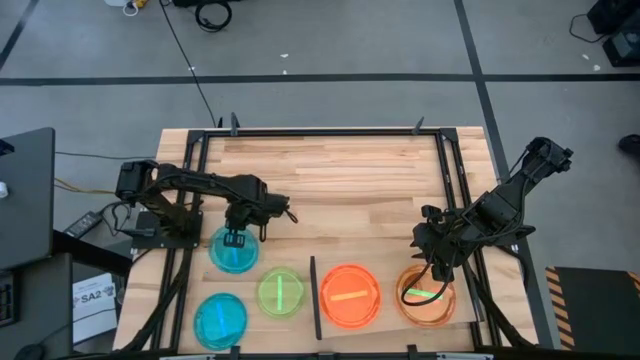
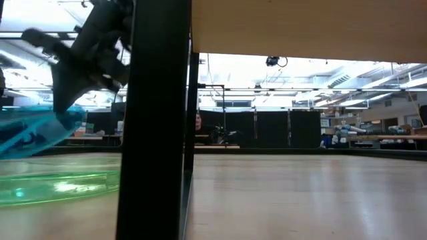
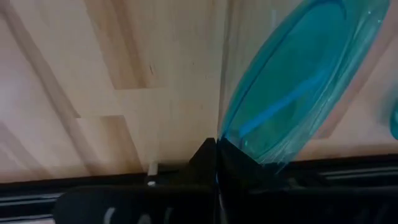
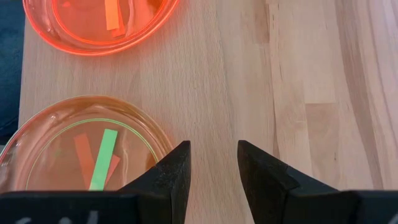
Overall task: Place and stack plates onto a shelf
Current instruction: Stack the top blue plate on the orange plates on the shelf
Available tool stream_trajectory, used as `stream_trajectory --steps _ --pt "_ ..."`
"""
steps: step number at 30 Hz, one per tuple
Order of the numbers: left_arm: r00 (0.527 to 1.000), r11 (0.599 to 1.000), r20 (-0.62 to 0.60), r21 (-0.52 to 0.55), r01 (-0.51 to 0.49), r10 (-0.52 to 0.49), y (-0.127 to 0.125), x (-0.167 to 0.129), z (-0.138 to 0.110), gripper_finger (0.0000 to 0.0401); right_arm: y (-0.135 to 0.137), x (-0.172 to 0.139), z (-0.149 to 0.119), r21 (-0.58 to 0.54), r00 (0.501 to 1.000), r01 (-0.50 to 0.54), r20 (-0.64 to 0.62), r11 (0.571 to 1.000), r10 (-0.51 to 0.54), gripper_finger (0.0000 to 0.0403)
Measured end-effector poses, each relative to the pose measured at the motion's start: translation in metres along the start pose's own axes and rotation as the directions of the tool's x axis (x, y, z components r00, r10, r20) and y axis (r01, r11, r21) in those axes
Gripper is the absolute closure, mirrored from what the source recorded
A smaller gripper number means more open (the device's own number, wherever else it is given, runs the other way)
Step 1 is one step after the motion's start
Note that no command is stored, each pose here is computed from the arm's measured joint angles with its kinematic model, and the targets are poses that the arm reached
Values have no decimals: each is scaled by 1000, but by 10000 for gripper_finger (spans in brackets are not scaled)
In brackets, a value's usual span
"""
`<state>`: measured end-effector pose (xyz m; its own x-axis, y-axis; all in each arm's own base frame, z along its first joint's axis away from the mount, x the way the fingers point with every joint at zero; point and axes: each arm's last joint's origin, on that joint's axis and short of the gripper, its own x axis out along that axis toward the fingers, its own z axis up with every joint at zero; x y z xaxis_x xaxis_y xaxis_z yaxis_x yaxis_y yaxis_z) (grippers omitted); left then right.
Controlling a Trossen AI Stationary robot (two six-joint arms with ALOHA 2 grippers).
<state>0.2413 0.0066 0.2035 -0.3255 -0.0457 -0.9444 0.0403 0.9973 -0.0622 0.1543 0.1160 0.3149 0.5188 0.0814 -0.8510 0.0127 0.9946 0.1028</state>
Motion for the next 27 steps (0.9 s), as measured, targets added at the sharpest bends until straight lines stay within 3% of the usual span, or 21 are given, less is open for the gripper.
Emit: stream_trajectory --steps 10,14,19,27 --pt "998 1000 62 21 -19 18 3 -59 -4 392 0 0 0 0 1000 0 0 1000 0 265" --pt "989 1000 149 8 -13 12 6 -86 -5 392 0 0 0 -6 1000 0 0 1000 0 265" --pt "955 999 293 29 25 -32 9 -121 -11 392 0 0 0 -7 1000 0 0 1000 0 265" --pt "877 997 480 74 -27 -12 6 -170 -22 392 0 0 0 -7 1000 0 0 1000 0 265"
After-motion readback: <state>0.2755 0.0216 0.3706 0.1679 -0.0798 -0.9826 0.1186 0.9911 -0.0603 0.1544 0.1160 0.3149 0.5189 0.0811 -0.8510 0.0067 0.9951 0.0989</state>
